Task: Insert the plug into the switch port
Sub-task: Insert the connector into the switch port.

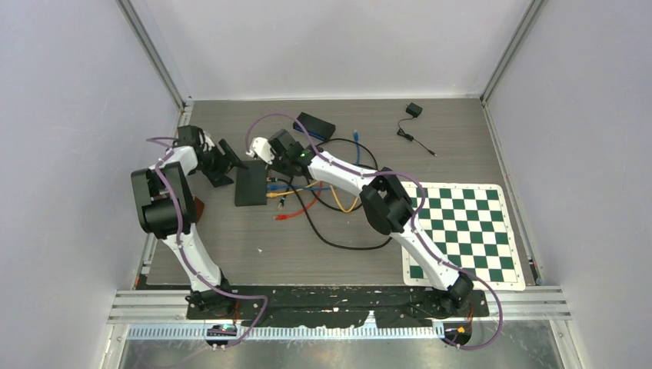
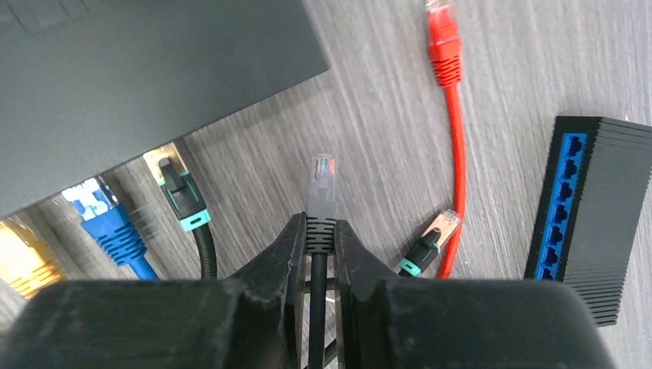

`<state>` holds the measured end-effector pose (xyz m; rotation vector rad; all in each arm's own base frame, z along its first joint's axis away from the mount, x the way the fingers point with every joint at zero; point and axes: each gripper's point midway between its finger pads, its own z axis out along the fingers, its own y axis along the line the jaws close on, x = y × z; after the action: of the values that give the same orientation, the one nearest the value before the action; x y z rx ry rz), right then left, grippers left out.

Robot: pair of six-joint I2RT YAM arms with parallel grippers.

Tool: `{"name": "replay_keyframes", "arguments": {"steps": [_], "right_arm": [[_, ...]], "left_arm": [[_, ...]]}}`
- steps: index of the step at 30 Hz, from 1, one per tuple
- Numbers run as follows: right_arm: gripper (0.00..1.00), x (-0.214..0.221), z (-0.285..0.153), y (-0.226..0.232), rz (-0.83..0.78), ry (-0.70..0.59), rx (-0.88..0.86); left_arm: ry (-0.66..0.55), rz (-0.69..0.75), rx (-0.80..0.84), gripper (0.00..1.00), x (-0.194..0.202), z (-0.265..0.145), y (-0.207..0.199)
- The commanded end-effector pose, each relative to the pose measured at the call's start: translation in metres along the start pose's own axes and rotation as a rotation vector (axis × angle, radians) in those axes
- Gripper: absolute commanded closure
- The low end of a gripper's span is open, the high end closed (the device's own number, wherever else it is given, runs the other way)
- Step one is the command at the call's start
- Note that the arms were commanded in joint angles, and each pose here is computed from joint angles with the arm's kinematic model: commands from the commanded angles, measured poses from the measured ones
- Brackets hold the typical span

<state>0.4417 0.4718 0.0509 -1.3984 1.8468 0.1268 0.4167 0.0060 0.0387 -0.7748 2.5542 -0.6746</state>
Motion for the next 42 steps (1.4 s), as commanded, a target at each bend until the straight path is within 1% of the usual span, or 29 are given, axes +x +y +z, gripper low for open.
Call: {"name": "replay_keyframes", "arguments": {"steps": [1,6,8,16,21,26,30,32,34,39,40,41,42], "right_arm": [[0.95,-0.011,-0.01,0.002,-0.163,-0.009,0.012],[0.95,-0.031,-0.011,0.024,-0.176,-0.056,-0.038],[0.95,-0.038,-0.01,0.033,-0.152,-0.078,-0.062],[0.95,-0.053,-0.018,0.065,-0.134,-0.129,-0.152],[0.95,-0.064,-0.028,0.076,-0.036,-0.162,-0.155],[0.95,-0.074,-0.034,0.079,0.04,-0.185,-0.116],[0.95,-0.083,-0.038,0.09,0.156,-0.231,-0.165],[0.95,-0.082,-0.037,0.096,0.189,-0.248,-0.176],[0.95,-0.08,-0.035,0.098,0.199,-0.257,-0.162],[0.95,-0.074,-0.034,0.079,0.221,-0.277,-0.05],[0.95,-0.067,-0.032,0.081,0.229,-0.272,-0.055],[0.95,-0.073,-0.032,0.075,0.252,-0.311,-0.053],[0.95,-0.07,-0.03,0.084,0.251,-0.32,-0.102]], "left_arm": [[-0.016,0.014,0.051,0.27,-0.013,-0.004,-0.016],[0.001,0.015,0.055,0.27,-0.013,-0.001,-0.017],[0.017,0.021,0.059,0.28,-0.012,0.0,-0.017],[0.062,0.045,0.037,0.31,-0.008,-0.002,-0.014],[0.109,0.07,0.025,0.33,-0.002,-0.003,-0.01],[0.168,0.057,0.045,0.38,0.013,0.002,-0.007],[0.168,0.073,0.053,0.38,0.016,-0.003,-0.009],[0.169,0.079,0.057,0.38,0.017,-0.005,-0.01],[0.181,0.083,0.047,0.38,0.019,-0.005,-0.007],[0.207,0.096,0.041,0.39,0.023,-0.001,-0.002],[0.208,0.102,0.047,0.39,0.022,0.0,-0.003],[0.206,0.109,0.052,0.38,0.02,0.0,-0.004],[0.205,0.116,0.054,0.38,0.019,-0.001,-0.005]]}}
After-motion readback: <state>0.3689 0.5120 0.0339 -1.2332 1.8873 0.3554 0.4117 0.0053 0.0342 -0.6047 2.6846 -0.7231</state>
